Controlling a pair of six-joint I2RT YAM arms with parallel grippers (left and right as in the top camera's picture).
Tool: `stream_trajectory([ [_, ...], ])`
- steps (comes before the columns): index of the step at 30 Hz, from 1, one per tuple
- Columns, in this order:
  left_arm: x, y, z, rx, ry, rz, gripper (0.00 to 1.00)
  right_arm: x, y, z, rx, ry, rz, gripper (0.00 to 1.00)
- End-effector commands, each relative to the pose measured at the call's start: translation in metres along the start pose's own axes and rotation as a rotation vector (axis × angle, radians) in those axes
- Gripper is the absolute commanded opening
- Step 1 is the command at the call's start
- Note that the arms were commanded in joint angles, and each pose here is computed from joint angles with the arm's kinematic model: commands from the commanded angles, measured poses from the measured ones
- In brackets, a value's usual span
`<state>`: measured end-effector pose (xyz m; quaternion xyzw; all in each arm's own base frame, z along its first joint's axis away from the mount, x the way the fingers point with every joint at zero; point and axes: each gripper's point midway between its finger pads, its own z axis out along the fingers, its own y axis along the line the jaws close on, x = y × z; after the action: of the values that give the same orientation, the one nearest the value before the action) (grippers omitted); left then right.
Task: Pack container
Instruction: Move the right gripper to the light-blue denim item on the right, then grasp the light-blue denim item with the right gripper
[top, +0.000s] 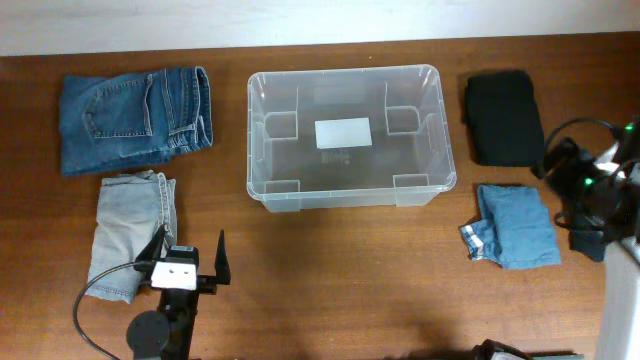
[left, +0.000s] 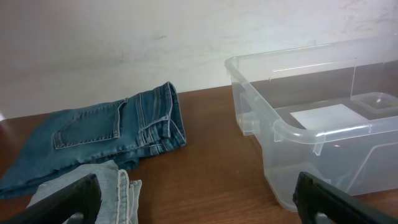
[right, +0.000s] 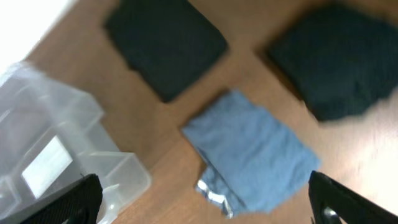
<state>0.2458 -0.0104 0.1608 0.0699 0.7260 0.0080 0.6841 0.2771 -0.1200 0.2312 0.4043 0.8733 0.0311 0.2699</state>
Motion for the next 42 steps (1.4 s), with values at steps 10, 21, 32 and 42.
stream_trajectory([
  [10, 0.002, 0.003, 0.0, -0.014, 0.004, 0.012, 0.99, 0.041, -0.038, 0.06, 0.096, 0.373, 0.266, 0.99],
  [21, 0.002, 0.003, 0.0, -0.014, 0.004, 0.012, 0.99, 0.076, -0.08, 0.099, 0.178, 0.411, 0.486, 0.99],
  [32, 0.002, 0.003, 0.0, -0.014, 0.004, 0.012, 0.99, 0.102, -0.1, 0.135, 0.177, 0.384, 0.529, 0.98],
  [42, 0.002, 0.003, 0.0, -0.014, 0.004, 0.012, 0.99, 0.106, -0.106, 0.158, 0.143, 0.315, 0.517, 0.98],
])
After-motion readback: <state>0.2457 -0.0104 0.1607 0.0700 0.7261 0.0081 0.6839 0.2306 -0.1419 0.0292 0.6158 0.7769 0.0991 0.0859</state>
